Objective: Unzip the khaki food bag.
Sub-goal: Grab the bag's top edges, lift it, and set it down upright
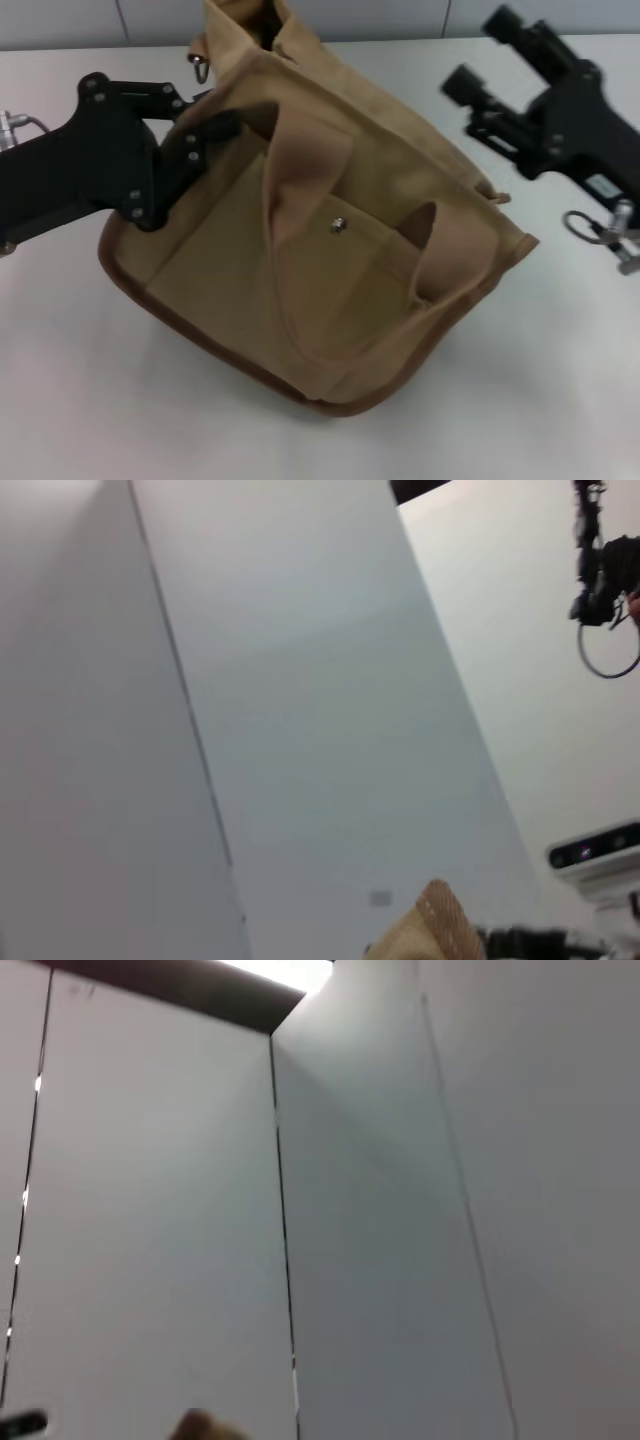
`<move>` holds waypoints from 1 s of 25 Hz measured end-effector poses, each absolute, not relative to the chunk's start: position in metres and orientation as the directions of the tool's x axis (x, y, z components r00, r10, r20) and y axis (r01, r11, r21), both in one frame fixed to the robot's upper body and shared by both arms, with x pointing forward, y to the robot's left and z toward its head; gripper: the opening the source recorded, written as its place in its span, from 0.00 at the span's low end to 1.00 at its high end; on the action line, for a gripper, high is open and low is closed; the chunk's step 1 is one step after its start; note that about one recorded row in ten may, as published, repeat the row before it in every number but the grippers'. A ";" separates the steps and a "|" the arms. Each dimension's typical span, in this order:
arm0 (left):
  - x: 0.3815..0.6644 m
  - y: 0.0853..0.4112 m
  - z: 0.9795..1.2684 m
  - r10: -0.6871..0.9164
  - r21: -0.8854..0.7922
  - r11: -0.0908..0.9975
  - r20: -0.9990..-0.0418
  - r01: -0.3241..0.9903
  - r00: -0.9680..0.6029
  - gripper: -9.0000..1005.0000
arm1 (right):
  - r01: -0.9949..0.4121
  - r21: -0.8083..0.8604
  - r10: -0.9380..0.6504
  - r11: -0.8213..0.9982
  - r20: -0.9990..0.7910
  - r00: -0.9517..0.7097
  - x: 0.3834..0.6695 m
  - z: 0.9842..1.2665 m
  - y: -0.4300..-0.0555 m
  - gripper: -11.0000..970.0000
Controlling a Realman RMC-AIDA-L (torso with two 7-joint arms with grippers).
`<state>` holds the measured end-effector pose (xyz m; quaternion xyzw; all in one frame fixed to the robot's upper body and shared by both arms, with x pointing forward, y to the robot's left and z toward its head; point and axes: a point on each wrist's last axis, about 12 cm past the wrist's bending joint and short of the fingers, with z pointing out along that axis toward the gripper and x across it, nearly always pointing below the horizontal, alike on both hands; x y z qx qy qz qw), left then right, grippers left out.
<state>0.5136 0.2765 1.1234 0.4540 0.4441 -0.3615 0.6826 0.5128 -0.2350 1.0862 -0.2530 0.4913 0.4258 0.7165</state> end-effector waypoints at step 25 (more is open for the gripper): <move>0.522 0.256 1.134 -0.125 0.333 0.264 -0.919 0.905 0.374 0.10 | -0.905 -0.074 0.182 0.419 -0.970 0.164 0.528 1.077 -0.192 0.76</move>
